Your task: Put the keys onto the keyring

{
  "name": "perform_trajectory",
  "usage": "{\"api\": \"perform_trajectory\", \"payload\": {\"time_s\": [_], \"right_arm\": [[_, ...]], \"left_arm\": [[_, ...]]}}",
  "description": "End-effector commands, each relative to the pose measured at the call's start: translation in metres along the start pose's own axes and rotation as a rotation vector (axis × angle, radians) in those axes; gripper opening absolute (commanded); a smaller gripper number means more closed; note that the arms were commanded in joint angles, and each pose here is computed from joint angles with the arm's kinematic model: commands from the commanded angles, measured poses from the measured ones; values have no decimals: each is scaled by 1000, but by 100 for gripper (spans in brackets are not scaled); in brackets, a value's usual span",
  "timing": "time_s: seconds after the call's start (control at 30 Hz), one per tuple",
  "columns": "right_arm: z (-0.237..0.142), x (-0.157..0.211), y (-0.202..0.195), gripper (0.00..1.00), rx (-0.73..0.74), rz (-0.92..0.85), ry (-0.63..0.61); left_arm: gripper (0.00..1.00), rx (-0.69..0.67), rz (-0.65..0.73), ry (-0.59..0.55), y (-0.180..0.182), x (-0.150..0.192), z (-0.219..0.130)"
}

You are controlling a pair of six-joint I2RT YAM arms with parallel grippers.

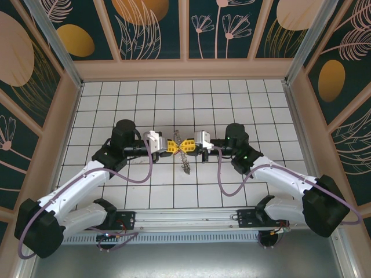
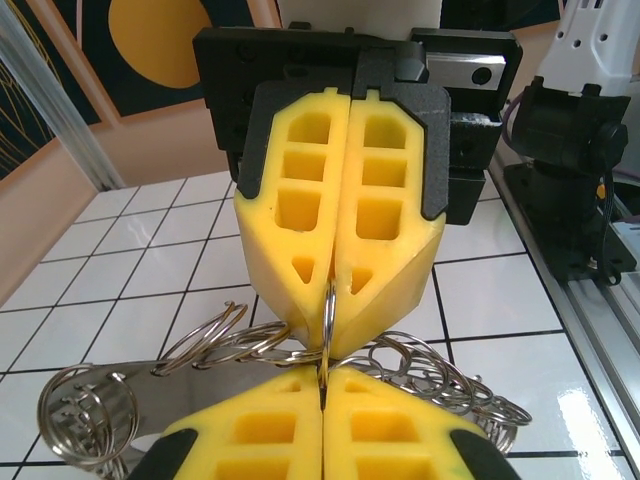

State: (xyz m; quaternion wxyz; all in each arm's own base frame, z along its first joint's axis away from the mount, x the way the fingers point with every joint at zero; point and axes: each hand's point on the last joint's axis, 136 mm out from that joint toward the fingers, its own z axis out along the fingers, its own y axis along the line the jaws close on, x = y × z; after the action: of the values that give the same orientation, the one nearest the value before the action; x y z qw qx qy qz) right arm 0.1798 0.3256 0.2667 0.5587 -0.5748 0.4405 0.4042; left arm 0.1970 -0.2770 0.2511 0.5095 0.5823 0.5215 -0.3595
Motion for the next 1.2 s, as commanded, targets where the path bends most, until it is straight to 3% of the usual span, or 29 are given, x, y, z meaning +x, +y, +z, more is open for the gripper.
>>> {"api": "perform_trajectory", "payload": {"time_s": [0.0, 0.1, 0.33, 0.53, 0.7, 0.8, 0.93, 1.17], "right_arm": [[1, -23, -3, 0, -4, -83, -43], [0, -22, -3, 0, -2, -82, -40], [1, -17, -4, 0, -2, -80, -27], [2, -19, -4, 0, -5, -80, -33], [2, -11, -7, 0, 10, -68, 7], [3, 4, -5, 7, -19, -78, 108], [1, 27, -5, 23, -56, -81, 258], [2, 38, -9, 28, -73, -82, 345]], "left_arm": [[12, 30, 74, -60, -5, -24, -4], [16, 23, 83, -61, -6, -26, -6], [16, 17, 98, -61, -5, -30, -9], [0, 73, 93, -16, -8, -24, -4], [0, 54, 124, 12, -4, -19, -3], [0, 11, 148, 41, 2, -15, -5], [0, -28, 162, 110, 10, -6, -7], [0, -7, 148, 193, 13, 10, -4]]}}
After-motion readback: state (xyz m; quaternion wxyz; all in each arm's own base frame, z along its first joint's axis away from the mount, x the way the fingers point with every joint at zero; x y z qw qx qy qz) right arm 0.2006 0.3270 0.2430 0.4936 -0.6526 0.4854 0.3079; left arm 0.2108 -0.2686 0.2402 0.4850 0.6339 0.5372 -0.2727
